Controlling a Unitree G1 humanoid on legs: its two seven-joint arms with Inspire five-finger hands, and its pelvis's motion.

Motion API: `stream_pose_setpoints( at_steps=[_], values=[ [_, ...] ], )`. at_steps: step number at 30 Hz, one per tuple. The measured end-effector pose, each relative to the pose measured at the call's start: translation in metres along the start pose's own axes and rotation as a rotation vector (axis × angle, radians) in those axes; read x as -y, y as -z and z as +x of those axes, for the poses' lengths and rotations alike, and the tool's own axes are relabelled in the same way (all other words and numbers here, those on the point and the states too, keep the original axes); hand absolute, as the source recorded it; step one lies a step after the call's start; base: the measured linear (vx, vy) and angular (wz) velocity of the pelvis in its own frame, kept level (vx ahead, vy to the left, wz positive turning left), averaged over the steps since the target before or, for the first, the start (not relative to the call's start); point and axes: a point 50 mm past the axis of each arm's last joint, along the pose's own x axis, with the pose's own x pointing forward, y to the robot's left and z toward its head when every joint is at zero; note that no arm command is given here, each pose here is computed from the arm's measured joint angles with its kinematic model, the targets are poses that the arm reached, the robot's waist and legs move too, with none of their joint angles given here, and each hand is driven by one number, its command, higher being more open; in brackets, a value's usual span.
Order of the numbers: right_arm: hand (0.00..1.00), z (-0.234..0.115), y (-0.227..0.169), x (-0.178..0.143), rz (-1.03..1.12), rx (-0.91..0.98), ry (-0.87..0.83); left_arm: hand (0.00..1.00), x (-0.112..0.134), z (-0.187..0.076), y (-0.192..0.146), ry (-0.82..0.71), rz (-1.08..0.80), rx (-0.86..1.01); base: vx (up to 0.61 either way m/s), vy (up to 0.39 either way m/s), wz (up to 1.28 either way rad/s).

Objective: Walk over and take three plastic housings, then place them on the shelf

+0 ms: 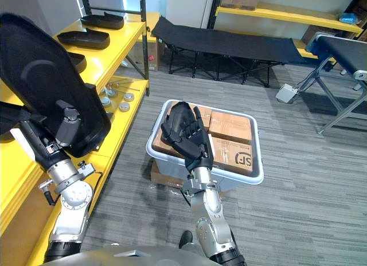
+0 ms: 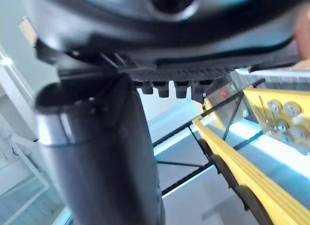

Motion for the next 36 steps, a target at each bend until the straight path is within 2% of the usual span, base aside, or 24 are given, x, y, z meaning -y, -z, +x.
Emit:
stream_pose_setpoints(
  at_steps=[3,5,8,10,15,20,22,26,29,36],
  values=[
    [1.00,-0.007,0.002,0.005,-0.127,-0.050,-0.012,0.00,-0.004,-0.003,-0.004,0.120,-0.138,-0.069,0.00,0.021,-0.04],
    [1.00,-0.017,0.009,0.017,-0.261,-0.136,0.018,0.00,-0.008,-0.011,-0.009,0.193,-0.322,-0.147,0.02,0.045,-0.17],
    [1.00,-0.031,0.017,0.035,-0.355,-0.250,0.062,0.00,-0.015,-0.015,-0.011,0.223,-0.464,-0.198,0.04,0.048,-0.12],
    [1.00,-0.035,0.021,0.045,-0.379,-0.296,0.070,0.00,-0.023,-0.015,-0.012,0.211,-0.496,-0.202,0.03,0.038,-0.12],
    [1.00,-0.035,0.025,0.046,-0.376,-0.333,0.008,0.00,-0.053,-0.004,-0.016,0.131,-0.427,-0.138,0.01,0.014,0.05],
    [1.00,-0.015,0.031,0.018,-0.339,-0.317,-0.130,0.00,-0.078,0.004,-0.029,0.065,-0.364,-0.060,0.04,0.026,0.61],
    [1.00,-0.002,0.035,0.003,-0.312,-0.309,-0.188,0.00,-0.094,0.001,-0.031,0.014,-0.323,-0.050,0.06,0.052,0.79],
    [1.00,0.014,0.032,0.001,-0.333,-0.274,-0.200,0.00,-0.118,-0.008,-0.033,-0.057,-0.254,-0.049,0.04,0.101,0.67],
    [1.00,0.022,0.030,0.001,-0.347,-0.255,-0.191,0.00,-0.128,-0.011,-0.033,-0.072,-0.220,-0.051,0.01,0.138,0.46],
    [1.00,0.026,0.036,-0.011,-0.329,-0.252,-0.208,0.00,-0.131,-0.014,-0.033,-0.017,-0.198,-0.058,-0.01,0.088,0.17]
  ],
)
